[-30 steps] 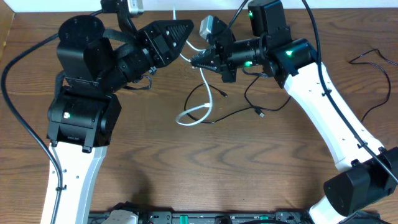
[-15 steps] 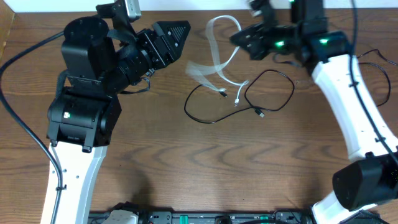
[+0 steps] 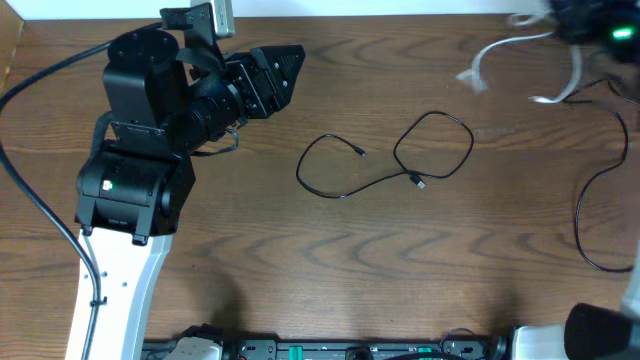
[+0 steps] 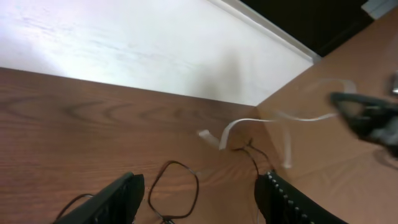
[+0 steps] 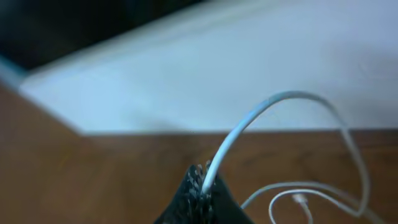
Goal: Untangle cables
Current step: 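Carry the white cable with the right gripper off to the upper right, then return the right gripper to the black cable at center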
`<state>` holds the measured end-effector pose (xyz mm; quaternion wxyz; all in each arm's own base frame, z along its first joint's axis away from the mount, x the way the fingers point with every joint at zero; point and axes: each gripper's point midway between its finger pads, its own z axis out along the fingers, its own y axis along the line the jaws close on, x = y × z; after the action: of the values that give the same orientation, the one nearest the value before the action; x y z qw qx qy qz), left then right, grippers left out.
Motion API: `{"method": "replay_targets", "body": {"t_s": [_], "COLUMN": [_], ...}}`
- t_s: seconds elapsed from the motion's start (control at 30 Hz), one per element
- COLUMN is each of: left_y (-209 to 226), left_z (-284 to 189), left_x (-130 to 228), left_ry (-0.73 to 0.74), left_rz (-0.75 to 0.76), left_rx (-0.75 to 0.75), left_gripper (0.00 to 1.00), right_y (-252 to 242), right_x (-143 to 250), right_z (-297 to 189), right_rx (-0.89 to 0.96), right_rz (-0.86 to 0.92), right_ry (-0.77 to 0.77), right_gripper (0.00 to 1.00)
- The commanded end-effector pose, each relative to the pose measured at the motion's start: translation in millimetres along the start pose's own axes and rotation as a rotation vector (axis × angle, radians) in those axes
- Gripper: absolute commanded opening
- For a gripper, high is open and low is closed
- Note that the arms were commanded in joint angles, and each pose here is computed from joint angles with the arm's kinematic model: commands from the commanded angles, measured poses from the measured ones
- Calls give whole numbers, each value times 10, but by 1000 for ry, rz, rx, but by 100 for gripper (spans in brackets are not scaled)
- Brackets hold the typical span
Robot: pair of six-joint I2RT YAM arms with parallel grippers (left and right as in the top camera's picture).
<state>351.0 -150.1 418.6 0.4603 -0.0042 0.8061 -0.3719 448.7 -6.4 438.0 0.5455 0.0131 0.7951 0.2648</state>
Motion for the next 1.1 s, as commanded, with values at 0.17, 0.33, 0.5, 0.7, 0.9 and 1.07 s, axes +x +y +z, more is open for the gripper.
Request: {"method": "replay_targets", "body": {"t_s": [0.17,0.33,0.5,0.7,0.9,1.07], "left_y": [47,97,160,219,256,271], "left_z": [4,46,110,173,218,216], "left_x": [-27,18,66,108,127,154], "left_ry": [-6,16,40,62,72,83], "left_rz": [23,11,-2,-14,-20,-25], "left_rx": [-23,-36,-49,-61,-68,-74], "left_gripper": [63,63,63,63,63,63], "right_y": [-573,-1057,-1556,-2280,-2776,-3139], "right_x": [-456,-498,-531,-262,49,372], "right_z": [-681,-980,-1505,-2368,-2548,-2388], "right_rx": [217,369,513,851,1025,1032], "right_rz": [45,126,267,396,441,531], "right_ry": [-156,-201,-283,-324,-253,-156], "right_gripper": [1,1,1,1,1,46]}}
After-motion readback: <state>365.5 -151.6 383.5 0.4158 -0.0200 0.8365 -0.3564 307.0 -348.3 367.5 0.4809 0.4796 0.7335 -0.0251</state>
